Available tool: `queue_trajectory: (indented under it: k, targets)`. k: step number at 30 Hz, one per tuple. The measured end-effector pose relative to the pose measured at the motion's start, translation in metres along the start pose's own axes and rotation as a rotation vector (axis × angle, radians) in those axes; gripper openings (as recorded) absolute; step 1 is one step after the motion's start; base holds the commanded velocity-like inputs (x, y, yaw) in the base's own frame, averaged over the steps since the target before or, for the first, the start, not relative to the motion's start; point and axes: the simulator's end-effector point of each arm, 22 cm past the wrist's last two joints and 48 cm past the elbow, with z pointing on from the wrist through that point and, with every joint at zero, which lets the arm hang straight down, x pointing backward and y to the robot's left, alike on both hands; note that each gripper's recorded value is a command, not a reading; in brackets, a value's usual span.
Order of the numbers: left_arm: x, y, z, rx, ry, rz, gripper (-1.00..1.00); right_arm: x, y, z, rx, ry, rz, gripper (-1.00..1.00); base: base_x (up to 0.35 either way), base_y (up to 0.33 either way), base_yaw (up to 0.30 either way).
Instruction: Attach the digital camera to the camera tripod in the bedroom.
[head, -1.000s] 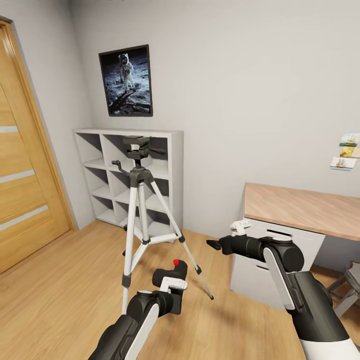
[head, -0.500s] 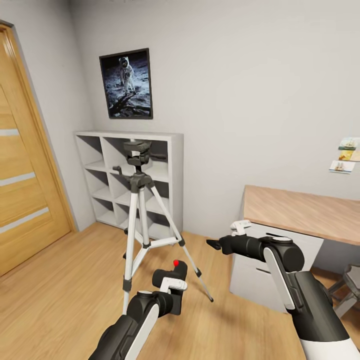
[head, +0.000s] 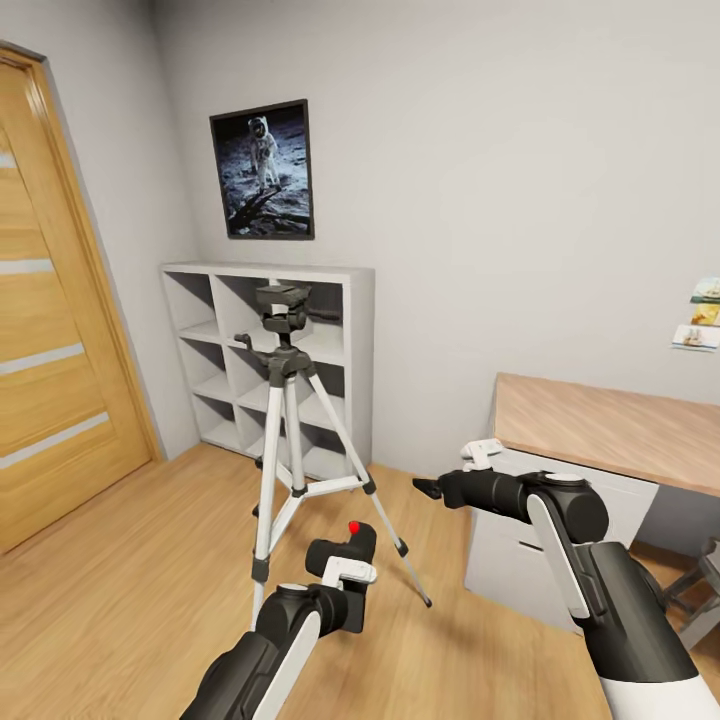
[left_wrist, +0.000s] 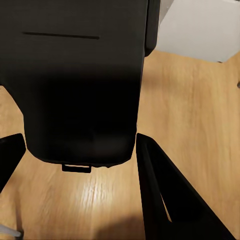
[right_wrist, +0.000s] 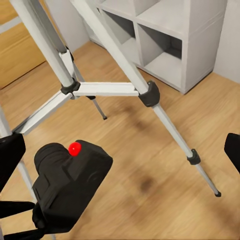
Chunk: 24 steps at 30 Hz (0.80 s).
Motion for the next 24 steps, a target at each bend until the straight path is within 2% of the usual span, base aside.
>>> queue_trajectory:
  k: [18, 24]
  targets:
    - [-0.0006, -0.001, -0.0021, 0.0, -0.001, 0.007, -1.0, -0.0024, 0.002, -0.003, 0.0, -0.006, -0.004, 1.0, 0.0, -0.308, 0.219]
    - [0.0007, -0.0004, -0.0034, 0.0, -0.001, 0.007, -1.0, -0.002, 0.0036, -0.003, -0.002, -0.005, -0.006, 1.0, 0.0, -0.148, 0.244]
